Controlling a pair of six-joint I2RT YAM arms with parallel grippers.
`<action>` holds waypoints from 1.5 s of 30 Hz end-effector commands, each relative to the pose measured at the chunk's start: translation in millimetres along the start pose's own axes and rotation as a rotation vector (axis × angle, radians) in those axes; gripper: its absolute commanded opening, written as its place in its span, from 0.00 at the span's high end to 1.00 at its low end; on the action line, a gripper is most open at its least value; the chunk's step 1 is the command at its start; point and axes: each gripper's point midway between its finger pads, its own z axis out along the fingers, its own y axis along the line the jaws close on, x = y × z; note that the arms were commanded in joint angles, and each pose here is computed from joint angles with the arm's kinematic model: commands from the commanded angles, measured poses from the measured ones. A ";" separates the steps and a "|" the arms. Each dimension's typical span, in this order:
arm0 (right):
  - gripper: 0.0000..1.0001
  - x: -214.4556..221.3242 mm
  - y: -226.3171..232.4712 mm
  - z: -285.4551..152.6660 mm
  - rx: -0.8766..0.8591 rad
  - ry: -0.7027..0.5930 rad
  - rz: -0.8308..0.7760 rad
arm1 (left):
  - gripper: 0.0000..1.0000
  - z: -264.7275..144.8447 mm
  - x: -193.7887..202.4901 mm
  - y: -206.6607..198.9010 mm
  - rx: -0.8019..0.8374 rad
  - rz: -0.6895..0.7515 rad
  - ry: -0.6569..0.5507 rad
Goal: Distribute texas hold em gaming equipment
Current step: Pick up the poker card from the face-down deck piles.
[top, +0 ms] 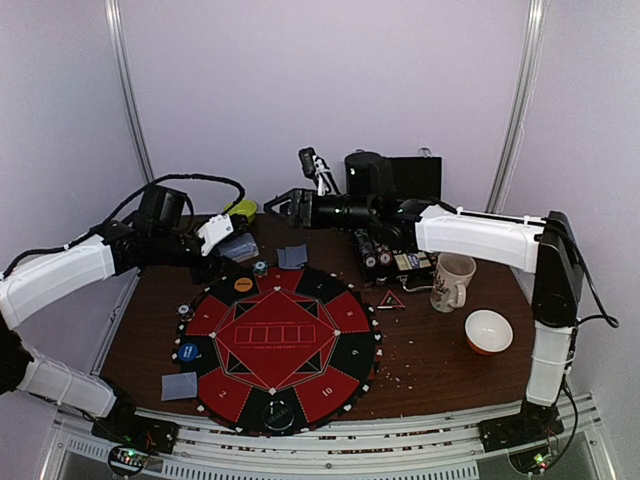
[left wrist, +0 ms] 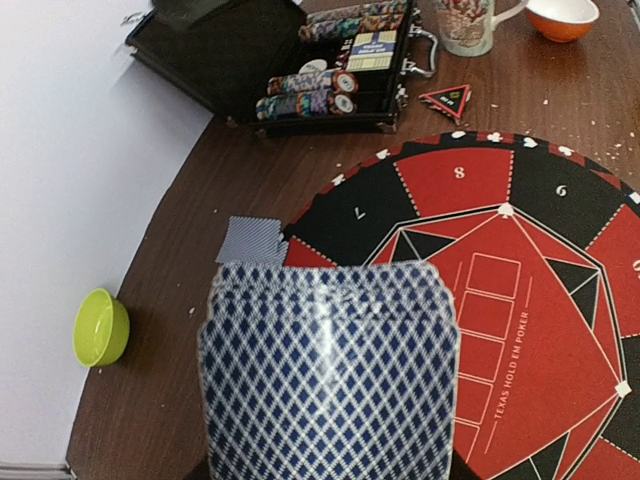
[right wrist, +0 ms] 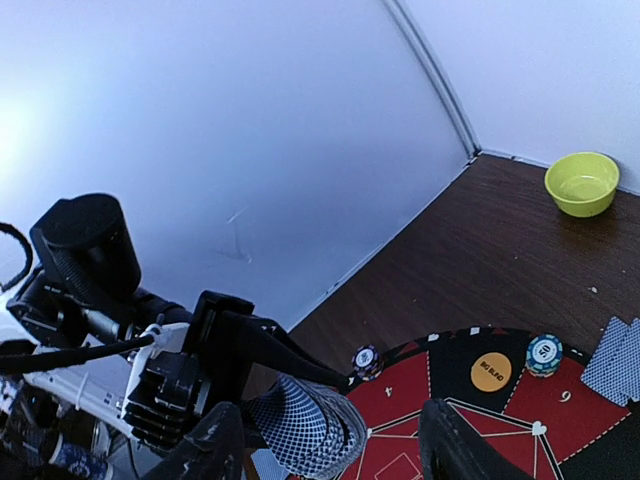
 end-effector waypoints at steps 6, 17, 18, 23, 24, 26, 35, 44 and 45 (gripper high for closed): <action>0.38 49.7 18.6 5.6 -0.129 0.261 -0.044 | 0.57 -0.7 -25.8 -27.8 0.081 0.126 -0.067; 0.34 75.7 12.5 20.4 -0.115 0.326 -0.095 | 0.57 4.3 -25.5 -25.5 0.074 0.124 -0.047; 0.34 75.7 8.5 23.2 -0.090 0.323 -0.101 | 0.57 4.7 -25.4 -24.8 0.073 0.122 -0.046; 0.34 80.0 4.1 39.7 -0.067 0.320 -0.098 | 0.57 4.1 -28.6 -22.8 0.070 0.120 -0.051; 0.34 82.6 2.7 42.2 -0.062 0.325 -0.099 | 0.57 3.8 -29.3 -23.2 0.071 0.121 -0.054; 0.35 84.8 0.4 43.8 -0.053 0.327 -0.106 | 0.57 2.7 -30.9 -22.0 0.066 0.120 -0.058; 0.44 84.3 -19.0 31.0 0.067 0.330 -0.153 | 0.57 2.6 -31.8 -16.9 0.039 0.118 -0.059; 0.58 74.5 -23.8 13.1 0.129 0.340 -0.178 | 0.57 5.1 -27.7 -14.8 0.026 0.120 -0.040; 0.59 74.3 -21.7 12.0 0.123 0.344 -0.177 | 0.57 5.6 -26.9 -13.8 0.022 0.118 -0.035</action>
